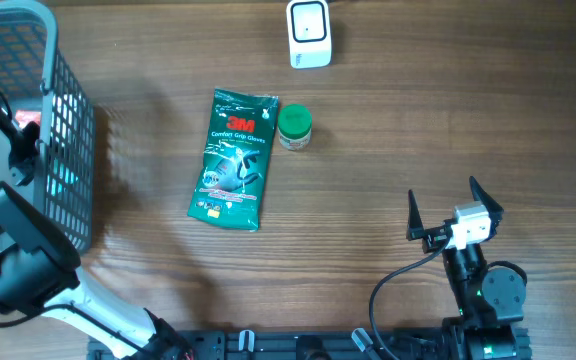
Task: Scan the item barcode
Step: 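Return the left gripper to the basket and grasp the light-green wipes pack, then carry the wipes pack right of the jar and release it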
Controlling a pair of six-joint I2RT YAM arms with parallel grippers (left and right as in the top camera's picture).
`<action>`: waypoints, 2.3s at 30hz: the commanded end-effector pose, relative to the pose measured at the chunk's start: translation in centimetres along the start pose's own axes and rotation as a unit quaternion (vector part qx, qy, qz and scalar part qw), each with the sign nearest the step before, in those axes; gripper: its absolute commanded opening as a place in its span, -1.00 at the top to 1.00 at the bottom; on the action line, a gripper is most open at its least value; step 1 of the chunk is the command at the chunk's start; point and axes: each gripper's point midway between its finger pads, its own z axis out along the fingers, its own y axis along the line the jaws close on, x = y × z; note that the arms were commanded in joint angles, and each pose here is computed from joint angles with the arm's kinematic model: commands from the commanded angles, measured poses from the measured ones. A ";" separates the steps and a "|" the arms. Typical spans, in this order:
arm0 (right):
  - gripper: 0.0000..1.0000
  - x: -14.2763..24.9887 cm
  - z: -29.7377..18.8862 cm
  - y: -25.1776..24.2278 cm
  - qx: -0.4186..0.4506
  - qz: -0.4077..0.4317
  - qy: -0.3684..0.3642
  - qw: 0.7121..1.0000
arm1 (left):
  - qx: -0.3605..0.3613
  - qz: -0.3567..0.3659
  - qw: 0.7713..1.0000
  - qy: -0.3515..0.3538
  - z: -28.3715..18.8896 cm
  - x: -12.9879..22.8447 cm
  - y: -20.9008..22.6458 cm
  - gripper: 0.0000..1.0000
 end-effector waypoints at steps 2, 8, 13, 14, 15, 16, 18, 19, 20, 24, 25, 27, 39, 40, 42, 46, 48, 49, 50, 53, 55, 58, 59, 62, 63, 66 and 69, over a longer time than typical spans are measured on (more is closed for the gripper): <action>-0.99 -0.1 0.0 -0.1 0.003 -0.002 -0.001 1.000 | 0.032 -0.006 0.991 -0.131 -10.3 -5.0 -1.0 0.92; -0.99 0.0 0.0 0.0 0.003 -0.002 -0.001 1.000 | 0.088 -0.044 0.956 -0.276 -22.7 -6.2 -1.4 0.92; -0.99 -0.1 0.0 -0.1 0.003 -0.002 -0.001 1.000 | 0.276 -0.032 0.902 -0.330 -33.1 -2.8 -6.0 0.92; -0.99 -0.1 0.0 -0.1 0.003 -0.002 -0.001 1.000 | 0.324 -0.004 0.888 -0.327 -34.9 -1.3 -7.6 0.92; -0.99 -0.1 0.0 -0.1 0.003 -0.002 -0.001 1.000 | 0.376 0.032 0.870 -0.316 -36.9 0.6 -9.6 0.92; -1.00 -0.1 0.0 -0.1 0.003 -0.002 -0.001 1.000 | 0.413 0.061 0.857 -0.302 -38.0 2.3 -11.0 0.92; -1.00 -0.1 0.0 -0.1 0.003 -0.002 -0.001 1.000 | 0.474 0.133 0.829 -0.265 -39.5 6.0 -14.0 0.92; -1.00 0.0 0.0 0.0 0.003 -0.002 -0.001 1.000 | 0.498 0.169 0.816 -0.242 -39.9 7.9 -15.4 0.92; -1.00 -0.1 0.0 -0.1 0.003 -0.002 -0.001 1.000 | 0.517 0.202 0.803 -0.217 -40.0 9.8 -16.7 0.92; -0.99 -0.1 0.0 -0.1 0.003 -0.002 -0.001 1.000 | 0.551 0.332 0.755 -0.131 -38.2 17.0 -21.9 0.92; -1.00 -0.1 0.0 -0.1 0.003 -0.002 -0.001 1.000 | 0.555 0.363 0.740 -0.115 -37.6 18.6 -23.2 0.92; -1.00 0.0 0.0 0.0 0.003 -0.002 -0.001 1.000 | 0.562 0.433 0.700 -0.085 -36.2 22.2 -25.6 0.92; -0.99 0.0 0.0 0.0 0.003 -0.002 -0.001 1.000 | 0.573 0.604 0.538 0.128 -23.0 39.0 -35.8 0.92; -0.99 -0.1 0.0 -0.1 0.003 -0.002 -0.001 1.000 | 0.570 0.606 0.538 0.140 -21.7 39.7 -36.3 0.92; -0.99 -0.1 0.0 -0.1 0.003 -0.002 -0.001 1.000 | 0.544 0.614 0.550 0.157 -17.9 41.2 -37.3 0.92; -0.99 -0.1 0.0 -0.1 0.003 -0.002 -0.001 1.000 | 0.379 0.644 0.653 0.127 -8.6 41.2 -37.8 0.92; -1.00 -0.1 0.0 -0.1 0.003 -0.002 -0.001 1.000 | 0.292 0.661 0.686 0.085 -5.8 40.6 -37.6 0.92; -0.99 0.0 0.0 0.0 0.003 -0.002 -0.001 1.000 | 0.261 0.672 0.691 0.063 -5.3 40.6 -37.6 0.92; -0.99 -0.1 0.0 -0.1 0.003 -0.002 -0.001 1.000 | 0.242 0.676 0.695 0.045 -5.1 40.6 -37.7 0.89; -0.99 -0.1 0.0 -0.1 0.003 -0.002 -0.001 1.000 | 0.209 0.695 0.688 0.000 -5.1 41.3 -38.2 0.70; -0.99 -0.1 0.0 -0.1 0.003 -0.002 -0.001 1.000 | 0.200 0.703 0.682 -0.013 -5.4 41.9 -38.4 0.55; -0.99 -0.1 0.0 -0.1 0.003 -0.002 -0.001 1.000 | 0.212 0.700 0.681 -0.021 -7.3 42.3 -38.6 0.05; -1.00 -0.1 0.0 -0.1 0.003 -0.002 -0.001 1.000 | 0.217 0.698 0.682 -0.026 -8.4 42.2 -38.6 -0.15; -0.99 -0.1 0.0 -0.1 0.003 -0.002 -0.001 1.000 | 0.243 0.690 0.680 -0.055 -13.0 40.9 -38.9 -1.00; -0.99 -0.1 0.0 -0.1 0.003 -0.002 -0.001 1.000 | 0.255 0.685 0.679 -0.068 -15.0 40.5 -38.9 -1.00; -0.99 -0.1 0.0 -0.1 0.003 -0.002 -0.001 1.000 | 0.292 0.670 0.673 -0.110 -20.3 39.0 -38.5 -1.00; -0.99 0.0 0.0 -0.1 0.003 -0.002 -0.001 1.000 | 0.325 0.647 0.671 -0.159 -25.7 36.9 -37.4 -1.00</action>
